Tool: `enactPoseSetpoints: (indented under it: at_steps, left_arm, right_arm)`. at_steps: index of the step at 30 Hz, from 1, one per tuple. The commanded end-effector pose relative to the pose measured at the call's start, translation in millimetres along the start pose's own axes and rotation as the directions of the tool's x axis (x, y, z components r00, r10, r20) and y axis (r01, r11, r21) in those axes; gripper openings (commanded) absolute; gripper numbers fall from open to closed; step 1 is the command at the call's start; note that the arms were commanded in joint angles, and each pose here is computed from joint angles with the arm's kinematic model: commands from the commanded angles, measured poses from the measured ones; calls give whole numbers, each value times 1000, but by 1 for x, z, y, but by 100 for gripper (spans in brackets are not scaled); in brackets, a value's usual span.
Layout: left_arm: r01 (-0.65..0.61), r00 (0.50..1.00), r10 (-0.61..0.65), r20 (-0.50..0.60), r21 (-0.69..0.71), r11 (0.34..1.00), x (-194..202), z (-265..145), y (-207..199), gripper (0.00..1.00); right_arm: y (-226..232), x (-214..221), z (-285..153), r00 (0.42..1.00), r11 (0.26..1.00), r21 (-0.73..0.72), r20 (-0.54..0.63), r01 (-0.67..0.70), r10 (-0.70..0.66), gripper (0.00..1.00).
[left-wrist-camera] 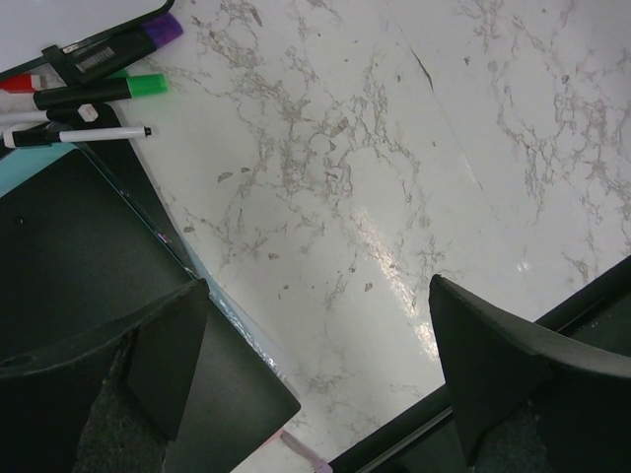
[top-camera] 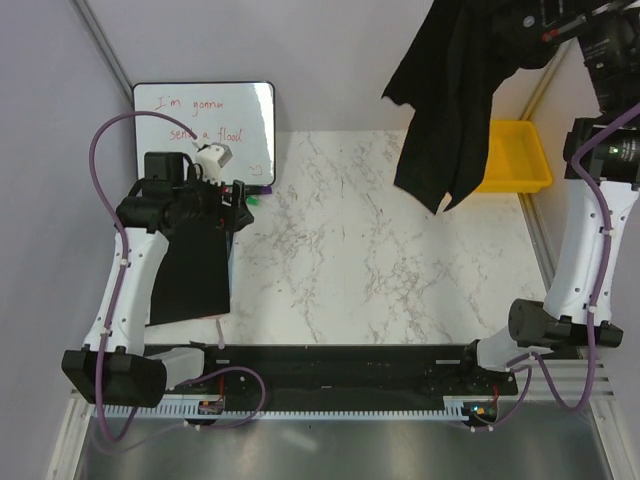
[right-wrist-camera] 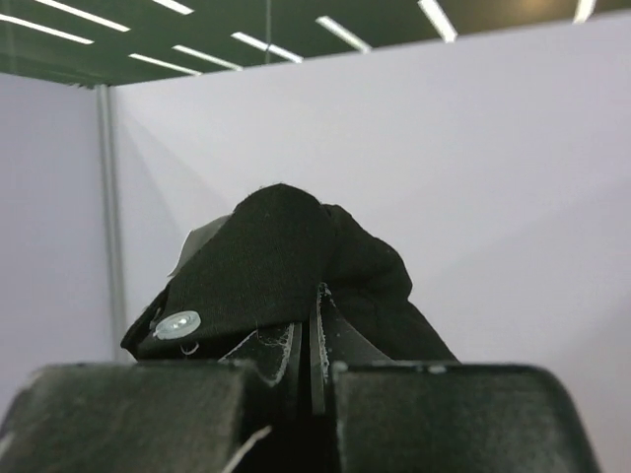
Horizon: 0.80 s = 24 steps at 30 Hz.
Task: Fold and stack the long sleeve shirts
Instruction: Move the shirt to the center of the board
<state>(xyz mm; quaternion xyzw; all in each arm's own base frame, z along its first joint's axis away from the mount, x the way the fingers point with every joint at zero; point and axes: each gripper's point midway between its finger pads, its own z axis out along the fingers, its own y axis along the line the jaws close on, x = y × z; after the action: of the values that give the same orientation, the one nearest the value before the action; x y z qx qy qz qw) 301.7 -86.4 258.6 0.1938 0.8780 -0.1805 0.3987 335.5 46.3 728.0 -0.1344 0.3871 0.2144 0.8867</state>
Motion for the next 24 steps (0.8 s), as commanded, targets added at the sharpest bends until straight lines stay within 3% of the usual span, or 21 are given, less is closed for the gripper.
enactPoseSetpoints:
  at_steps: [1, 5, 13, 16, 17, 19, 20, 21, 22, 23, 24]
  left_arm:
    - [9, 999, -9, 33, 14, 1000, -8, -2, -5, 99]
    - [4, 999, -5, 35, 31, 1000, -12, -2, -7, 99]
    - [-2, 1000, 0, 20, 81, 997, -7, 3, -13, 99]
    - [7, 1000, -8, 7, 102, 995, -6, 9, -14, 99]
    - [10, 1000, -10, -1, 113, 994, -5, 12, -14, 99]
    - [6, 1000, -7, 3, 140, 990, -7, 12, -18, 99]
    - [-1, 1000, 0, 8, 153, 988, -8, 12, -20, 99]
    - [-17, 1000, 14, 18, 177, 984, -9, 10, -24, 99]
    - [-23, 1000, 20, 19, 190, 982, -8, 10, -26, 99]
    - [-46, 999, 41, 31, 207, 977, -8, 9, -29, 99]
    - [-54, 998, 49, 29, 220, 974, -5, 9, -32, 99]
  right_arm:
    - [48, 34, -13, 973, 970, -123, -121, -210, 195, 0]
    - [88, 58, -34, 918, 911, -182, -222, -369, 327, 0]
    - [118, 126, -127, 844, 901, -118, -418, -417, 336, 0]
    - [123, 139, -139, 820, 891, -115, -457, -440, 346, 0]
    - [123, 146, -142, 810, 891, -110, -476, -441, 343, 6]
    - [114, 189, -159, 714, 877, 11, -576, -480, 398, 43]
    - [107, 208, -170, 690, 890, 34, -619, -454, 376, 90]
    - [100, 240, -198, 565, 869, 174, -698, -462, 440, 98]
    - [92, 263, -215, 491, 856, 233, -737, -462, 465, 98]
    - [76, 274, -239, 425, 843, 310, -755, -440, 499, 98]
    - [67, 278, -247, 400, 831, 337, -755, -442, 519, 98]
